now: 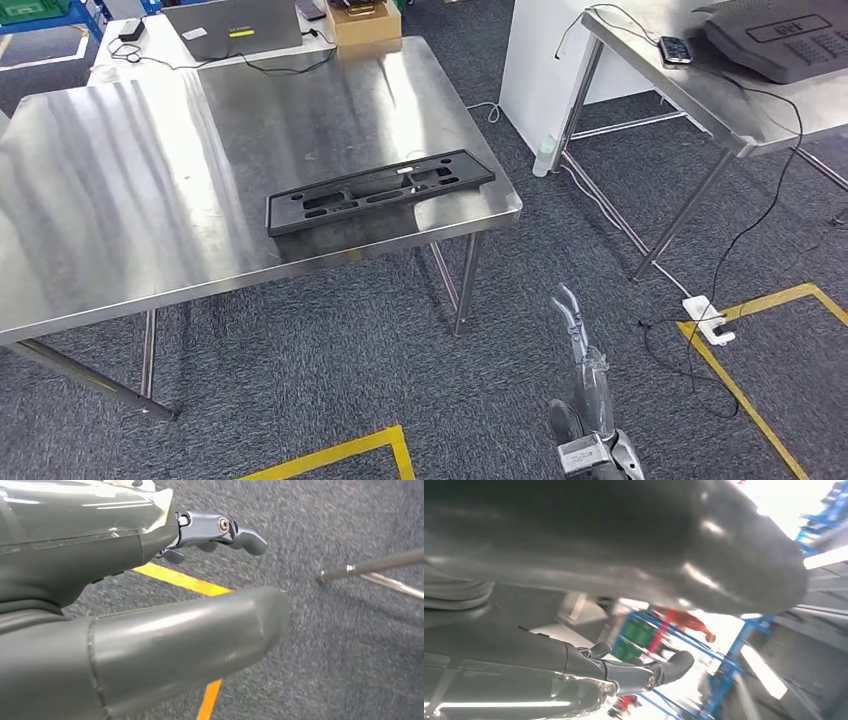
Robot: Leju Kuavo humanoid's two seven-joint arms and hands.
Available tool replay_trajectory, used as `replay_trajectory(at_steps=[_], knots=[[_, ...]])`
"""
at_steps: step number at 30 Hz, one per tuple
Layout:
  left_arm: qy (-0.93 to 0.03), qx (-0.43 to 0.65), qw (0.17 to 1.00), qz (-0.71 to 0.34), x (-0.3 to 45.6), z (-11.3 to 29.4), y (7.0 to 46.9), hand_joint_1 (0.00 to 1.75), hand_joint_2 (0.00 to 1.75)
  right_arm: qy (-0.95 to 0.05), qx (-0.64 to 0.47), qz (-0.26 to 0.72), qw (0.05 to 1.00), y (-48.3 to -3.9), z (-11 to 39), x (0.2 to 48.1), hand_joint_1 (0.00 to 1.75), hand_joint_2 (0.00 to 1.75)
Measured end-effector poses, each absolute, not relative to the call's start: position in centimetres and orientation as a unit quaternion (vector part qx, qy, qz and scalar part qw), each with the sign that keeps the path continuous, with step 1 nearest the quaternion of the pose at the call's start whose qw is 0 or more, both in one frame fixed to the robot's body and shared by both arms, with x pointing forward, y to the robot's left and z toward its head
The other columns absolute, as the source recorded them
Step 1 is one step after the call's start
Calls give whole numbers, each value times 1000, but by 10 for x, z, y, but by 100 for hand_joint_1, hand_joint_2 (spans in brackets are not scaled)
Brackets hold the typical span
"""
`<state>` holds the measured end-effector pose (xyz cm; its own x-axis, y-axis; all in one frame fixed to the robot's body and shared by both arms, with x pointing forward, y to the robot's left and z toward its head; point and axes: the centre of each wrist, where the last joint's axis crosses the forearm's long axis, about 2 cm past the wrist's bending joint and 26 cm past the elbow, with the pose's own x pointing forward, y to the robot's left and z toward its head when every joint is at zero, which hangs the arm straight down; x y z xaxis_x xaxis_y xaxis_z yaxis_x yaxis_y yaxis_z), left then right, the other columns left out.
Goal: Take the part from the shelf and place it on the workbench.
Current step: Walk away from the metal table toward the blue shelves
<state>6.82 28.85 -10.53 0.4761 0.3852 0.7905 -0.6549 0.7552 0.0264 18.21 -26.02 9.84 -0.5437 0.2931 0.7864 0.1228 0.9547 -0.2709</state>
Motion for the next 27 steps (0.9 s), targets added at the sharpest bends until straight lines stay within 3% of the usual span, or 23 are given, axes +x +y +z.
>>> replay_trajectory(at_steps=[4,7,14,19,27], knots=[[-408,170,848,294,69,-105,289,0,0,-819,-111,98,554,-269,67,189,0,0],[-402,182,854,275,74,-104,288,0,0,-727,-121,94,669,-287,10,197,0,0],[-296,204,897,257,62,-107,276,0,0,-328,-164,24,930,-312,-86,121,0,0],[-200,194,924,261,54,-108,268,0,0,-145,-149,54,977,-293,-104,76,0,0],[-101,188,945,250,48,-107,249,0,0,-131,-167,112,971,-281,-104,81,0,0]])
